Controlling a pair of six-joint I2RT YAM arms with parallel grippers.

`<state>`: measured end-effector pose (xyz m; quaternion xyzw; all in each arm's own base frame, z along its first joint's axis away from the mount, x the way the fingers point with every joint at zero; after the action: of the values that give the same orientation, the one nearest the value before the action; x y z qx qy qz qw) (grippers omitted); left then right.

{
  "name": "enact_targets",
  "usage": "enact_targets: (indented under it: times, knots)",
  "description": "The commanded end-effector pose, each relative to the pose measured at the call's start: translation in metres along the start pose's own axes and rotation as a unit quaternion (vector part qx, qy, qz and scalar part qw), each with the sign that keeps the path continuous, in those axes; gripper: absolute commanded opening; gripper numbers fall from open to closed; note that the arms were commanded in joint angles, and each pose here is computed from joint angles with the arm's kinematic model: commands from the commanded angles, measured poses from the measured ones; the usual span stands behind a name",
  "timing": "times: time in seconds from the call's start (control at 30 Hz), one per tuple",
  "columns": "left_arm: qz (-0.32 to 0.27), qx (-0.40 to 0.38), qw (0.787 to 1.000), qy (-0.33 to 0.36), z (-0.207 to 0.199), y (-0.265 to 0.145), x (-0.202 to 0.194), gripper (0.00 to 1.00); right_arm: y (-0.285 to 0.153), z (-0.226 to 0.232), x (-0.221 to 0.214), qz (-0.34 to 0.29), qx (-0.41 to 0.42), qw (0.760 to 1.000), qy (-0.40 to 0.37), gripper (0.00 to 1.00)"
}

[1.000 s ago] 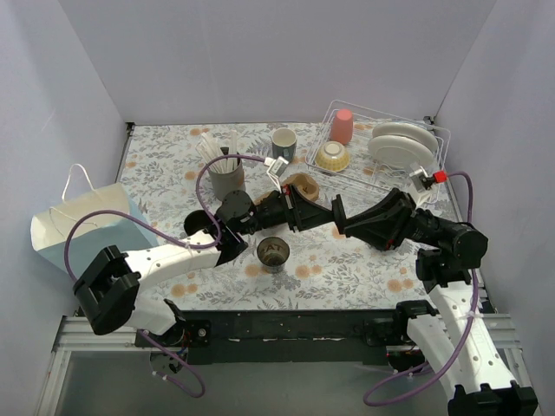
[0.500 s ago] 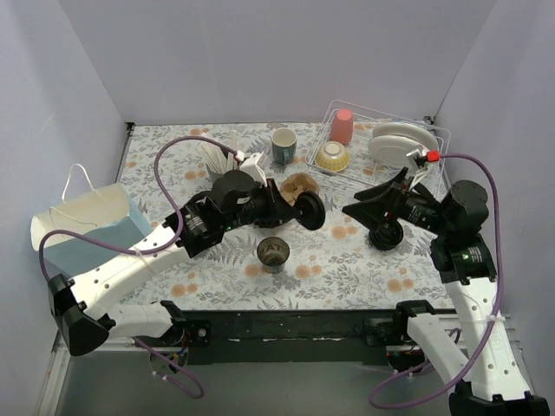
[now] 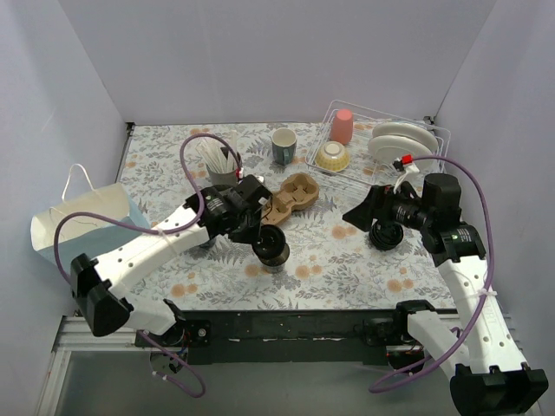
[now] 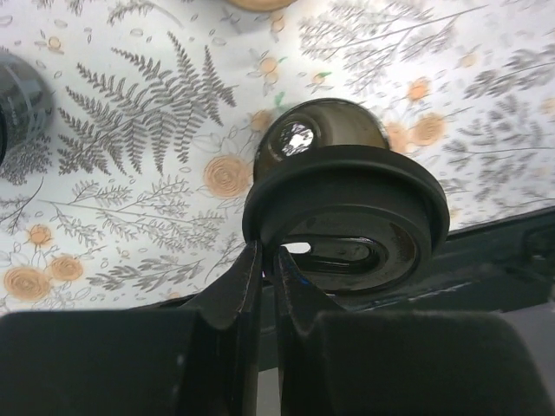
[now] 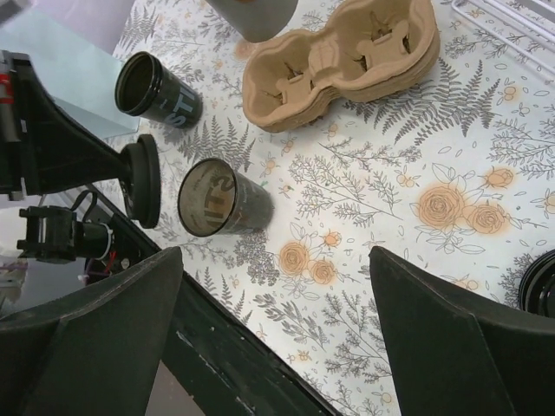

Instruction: Pack the takeout coffee

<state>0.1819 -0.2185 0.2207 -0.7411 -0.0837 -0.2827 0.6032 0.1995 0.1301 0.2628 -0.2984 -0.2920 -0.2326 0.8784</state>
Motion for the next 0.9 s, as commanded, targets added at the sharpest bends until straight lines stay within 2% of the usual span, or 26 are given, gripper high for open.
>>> enact_targets:
  times: [0.0, 0.23, 0.7, 0.87]
  knots:
    - [0.047, 0.009, 0.998, 0.031, 0.004, 0.003, -0.010, 0.00, -0.001, -0.004, -0.002, 0.004, -0.006, 1.000, -0.023, 0.97]
    - [0.088, 0.021, 0.995, 0.042, -0.003, 0.021, -0.007, 0.00, 0.003, -0.010, -0.008, 0.011, -0.007, 1.000, -0.025, 0.96]
    - [0.123, 0.035, 0.990, 0.060, -0.007, 0.039, -0.005, 0.00, 0.004, -0.008, -0.010, 0.007, 0.006, 1.000, -0.026, 0.96]
    - [0.124, 0.036, 0.990, 0.060, -0.006, 0.043, -0.007, 0.04, 0.003, -0.004, -0.009, 0.002, 0.014, 1.000, -0.028, 0.96]
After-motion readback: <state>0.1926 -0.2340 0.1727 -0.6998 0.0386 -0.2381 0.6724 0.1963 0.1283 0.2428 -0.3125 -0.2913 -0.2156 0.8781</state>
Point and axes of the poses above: each gripper's point midway between its finger pads, its own y axis out along the fingers, its own z axis along the line the jaws close on, x = y × z, the point moved 3 cm from there along -y, back along the fingers, and after that the axes turned 9 degrees about y, right-handed, at the moved point
